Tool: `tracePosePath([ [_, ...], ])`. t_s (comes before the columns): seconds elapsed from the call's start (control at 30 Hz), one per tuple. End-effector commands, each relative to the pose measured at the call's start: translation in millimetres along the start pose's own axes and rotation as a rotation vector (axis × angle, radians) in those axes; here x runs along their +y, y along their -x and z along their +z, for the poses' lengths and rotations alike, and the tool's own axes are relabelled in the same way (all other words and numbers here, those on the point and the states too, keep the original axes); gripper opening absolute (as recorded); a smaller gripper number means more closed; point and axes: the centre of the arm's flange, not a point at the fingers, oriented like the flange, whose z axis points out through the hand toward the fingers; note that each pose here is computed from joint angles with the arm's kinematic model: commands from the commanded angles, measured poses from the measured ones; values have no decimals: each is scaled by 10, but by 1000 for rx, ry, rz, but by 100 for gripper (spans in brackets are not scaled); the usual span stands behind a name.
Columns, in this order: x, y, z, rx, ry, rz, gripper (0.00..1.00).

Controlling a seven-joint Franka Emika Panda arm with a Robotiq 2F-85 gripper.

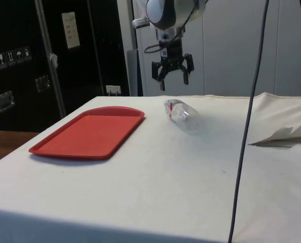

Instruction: Place the bottle upright on the tray.

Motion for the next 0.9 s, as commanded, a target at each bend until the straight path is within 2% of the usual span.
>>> tracePosePath([
  [0.0, -1, -1, -4, -4, -9, 0, 100],
  [0.27, 0, 0, 0, 0, 0, 0, 100],
  [0.53, 9, -9, 46, -21, -11, 2, 100],
  [0.57, 11, -2, 55, -11, 2, 2, 100],
  [0.6, 17, -22, 54, -28, -15, 2, 100],
  [0.83, 46, -82, 65, -63, -30, 3, 100],
  [0.87, 46, -75, 69, -49, -17, 4, 100],
])
